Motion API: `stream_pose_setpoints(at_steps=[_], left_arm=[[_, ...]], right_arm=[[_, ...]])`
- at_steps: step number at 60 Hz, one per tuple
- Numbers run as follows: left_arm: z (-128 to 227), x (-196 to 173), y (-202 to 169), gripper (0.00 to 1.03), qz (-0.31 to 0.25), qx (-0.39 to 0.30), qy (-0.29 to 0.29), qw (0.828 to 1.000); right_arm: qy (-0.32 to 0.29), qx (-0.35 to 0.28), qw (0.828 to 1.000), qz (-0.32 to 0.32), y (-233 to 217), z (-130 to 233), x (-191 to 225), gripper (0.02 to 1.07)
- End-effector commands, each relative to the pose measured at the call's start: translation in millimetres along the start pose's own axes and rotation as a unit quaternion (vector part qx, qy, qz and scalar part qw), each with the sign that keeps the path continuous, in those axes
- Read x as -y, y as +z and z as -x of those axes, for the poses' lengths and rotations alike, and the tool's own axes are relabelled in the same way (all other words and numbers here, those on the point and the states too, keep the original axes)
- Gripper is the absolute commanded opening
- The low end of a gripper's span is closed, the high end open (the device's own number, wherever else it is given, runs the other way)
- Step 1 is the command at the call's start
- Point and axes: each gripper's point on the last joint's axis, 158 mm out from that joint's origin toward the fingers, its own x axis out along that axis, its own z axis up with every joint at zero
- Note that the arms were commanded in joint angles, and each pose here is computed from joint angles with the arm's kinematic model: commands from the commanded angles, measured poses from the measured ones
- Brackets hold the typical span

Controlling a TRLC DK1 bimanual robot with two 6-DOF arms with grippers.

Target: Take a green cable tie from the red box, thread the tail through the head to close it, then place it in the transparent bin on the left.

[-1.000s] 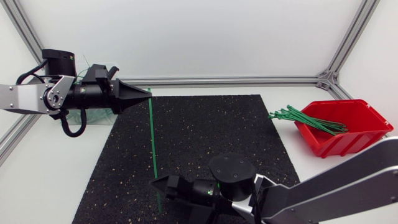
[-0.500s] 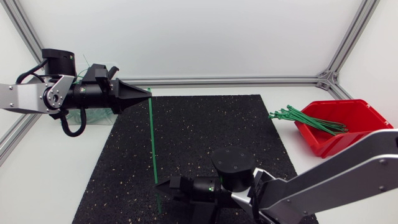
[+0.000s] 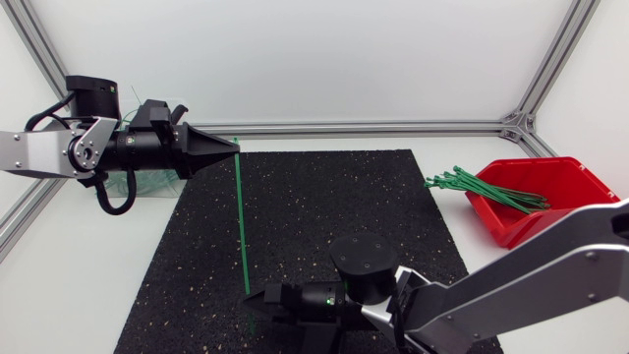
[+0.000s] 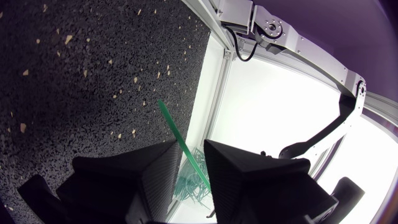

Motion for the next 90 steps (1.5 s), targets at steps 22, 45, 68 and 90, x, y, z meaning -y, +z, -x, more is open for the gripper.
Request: stream_pose_setpoints(at_steps=[22, 45, 68, 90], left_arm=[[2, 1, 10, 0.03, 0.0, 0.002, -0.004, 1.0], [-2, 3, 4, 0.03, -0.002, -0.005, -0.007, 1.0], [-5, 18, -15, 0.03, -0.021, -0.014, -0.011, 1.0], [-14, 33, -39, 0.03, -0.052, -0.027, -0.011, 0.998]], right_arm=[[-0.01, 0.006, 1.0, 0.015, -2, 4, 2, 0.11], [-0.024, -0.003, 1.0, 0.017, -14, -2, 15, 0.08], [-0.038, -0.05, 0.985, -0.162, -40, -16, 54, 0.07], [-0.024, -0.065, 0.911, -0.406, -31, -15, 63, 0.08]])
